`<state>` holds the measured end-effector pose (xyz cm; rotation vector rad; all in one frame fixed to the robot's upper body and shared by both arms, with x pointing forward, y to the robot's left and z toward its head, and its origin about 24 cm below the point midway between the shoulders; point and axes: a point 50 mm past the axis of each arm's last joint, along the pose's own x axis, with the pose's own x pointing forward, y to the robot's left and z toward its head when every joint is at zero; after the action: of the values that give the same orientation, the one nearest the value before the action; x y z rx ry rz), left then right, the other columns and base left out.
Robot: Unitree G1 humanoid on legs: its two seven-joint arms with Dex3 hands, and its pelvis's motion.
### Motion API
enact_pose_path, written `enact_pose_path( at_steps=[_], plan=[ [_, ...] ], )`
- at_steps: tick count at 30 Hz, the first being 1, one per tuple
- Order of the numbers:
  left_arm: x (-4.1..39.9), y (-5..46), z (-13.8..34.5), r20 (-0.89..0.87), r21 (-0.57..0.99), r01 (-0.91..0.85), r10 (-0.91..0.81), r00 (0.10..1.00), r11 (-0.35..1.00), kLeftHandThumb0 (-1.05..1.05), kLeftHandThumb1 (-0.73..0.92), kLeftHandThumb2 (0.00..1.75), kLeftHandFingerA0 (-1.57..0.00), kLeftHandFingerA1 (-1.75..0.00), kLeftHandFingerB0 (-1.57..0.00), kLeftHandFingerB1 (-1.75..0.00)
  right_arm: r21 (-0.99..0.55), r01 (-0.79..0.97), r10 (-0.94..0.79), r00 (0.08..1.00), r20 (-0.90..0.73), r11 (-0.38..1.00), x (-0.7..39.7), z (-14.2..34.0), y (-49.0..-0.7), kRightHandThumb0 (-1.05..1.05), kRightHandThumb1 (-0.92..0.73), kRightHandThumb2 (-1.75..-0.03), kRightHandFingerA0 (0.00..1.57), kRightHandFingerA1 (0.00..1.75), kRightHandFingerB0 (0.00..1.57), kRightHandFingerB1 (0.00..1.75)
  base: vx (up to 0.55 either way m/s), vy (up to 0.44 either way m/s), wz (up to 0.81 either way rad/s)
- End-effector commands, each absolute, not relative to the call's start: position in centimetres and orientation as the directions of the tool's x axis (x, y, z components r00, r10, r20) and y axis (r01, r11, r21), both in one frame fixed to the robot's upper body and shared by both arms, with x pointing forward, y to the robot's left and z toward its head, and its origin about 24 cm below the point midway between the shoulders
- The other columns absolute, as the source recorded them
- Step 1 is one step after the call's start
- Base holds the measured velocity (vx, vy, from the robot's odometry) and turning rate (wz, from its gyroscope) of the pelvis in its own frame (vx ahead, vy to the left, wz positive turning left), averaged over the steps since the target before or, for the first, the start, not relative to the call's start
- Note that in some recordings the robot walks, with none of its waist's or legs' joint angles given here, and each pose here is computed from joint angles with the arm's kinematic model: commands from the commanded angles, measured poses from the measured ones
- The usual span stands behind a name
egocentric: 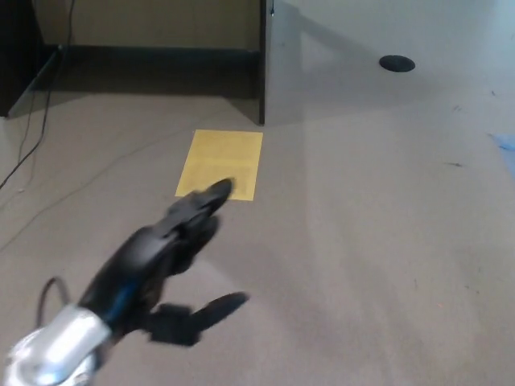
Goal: There is a tripod standing in front of the robot and the robot extends its left arm to grab it. It lifts the tripod and passes it to a person.
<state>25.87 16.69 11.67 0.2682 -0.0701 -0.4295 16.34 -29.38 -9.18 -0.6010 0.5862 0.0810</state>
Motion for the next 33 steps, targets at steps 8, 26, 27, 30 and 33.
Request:
enact_pose_path(
  at_steps=[8, 26, 27, 30, 33],
  plan=[
    [21.5, 25.9, 4.8, -0.073, 0.189, 0.221, -0.211, 0.975, 0.957, -0.56, 0.35, 0.74, -0.02, -0.25, -0.05, -0.21, -0.527, -0.238, -0.122, 0.819, -0.560, 0.816, 15.6, -9.3, -30.1, -0.74, -0.74, -0.67, 0.55, 0.40, 0.46, 0.37, 0.00, 0.000, 0.00],
    [15.5, 31.8, -4.7, -0.417, 0.225, 0.048, 0.052, 0.907, 0.973, -0.66, 0.41, 0.56, -0.09, -0.27, -0.12, -0.25, -0.505, -0.230, -0.135, 0.799, -0.586, 0.832, 14.3, -9.7, -30.4, -0.74, -0.68, -1.04, 0.48, 0.54, 0.32, 0.45, 0.00, 0.000, 0.00],
    [14.9, 32.0, -5.5, -0.456, 0.219, 0.042, 0.065, 0.888, 0.975, -0.65, 0.41, 0.54, -0.08, -0.26, -0.11, -0.24, -0.503, -0.233, -0.136, 0.794, -0.593, 0.832, 14.0, -9.8, -30.5, -0.71, -0.65, -1.04, 0.49, 0.55, 0.32, 0.46, 0.00, 0.000, 0.00],
    [14.4, 32.2, -6.3, -0.480, 0.221, 0.039, 0.074, 0.874, 0.974, -0.63, 0.41, 0.55, -0.07, -0.26, -0.10, -0.24, -0.505, -0.235, -0.137, 0.792, -0.594, 0.831, 13.8, -9.8, -30.5, -0.76, -0.73, -0.68, 0.54, 0.40, 0.46, 0.36, 0.00, 0.000, 0.00],
    [14.2, 32.4, -6.9, -0.497, 0.230, 0.033, 0.089, 0.863, 0.973, -0.63, 0.42, 0.56, -0.08, -0.26, -0.11, -0.24, -0.516, -0.239, -0.141, 0.793, -0.592, 0.823, 13.9, -9.8, -30.5, -0.73, -0.74, -0.67, 0.55, 0.40, 0.48, 0.37, 0.00, 0.000, 0.00]
  ],
)
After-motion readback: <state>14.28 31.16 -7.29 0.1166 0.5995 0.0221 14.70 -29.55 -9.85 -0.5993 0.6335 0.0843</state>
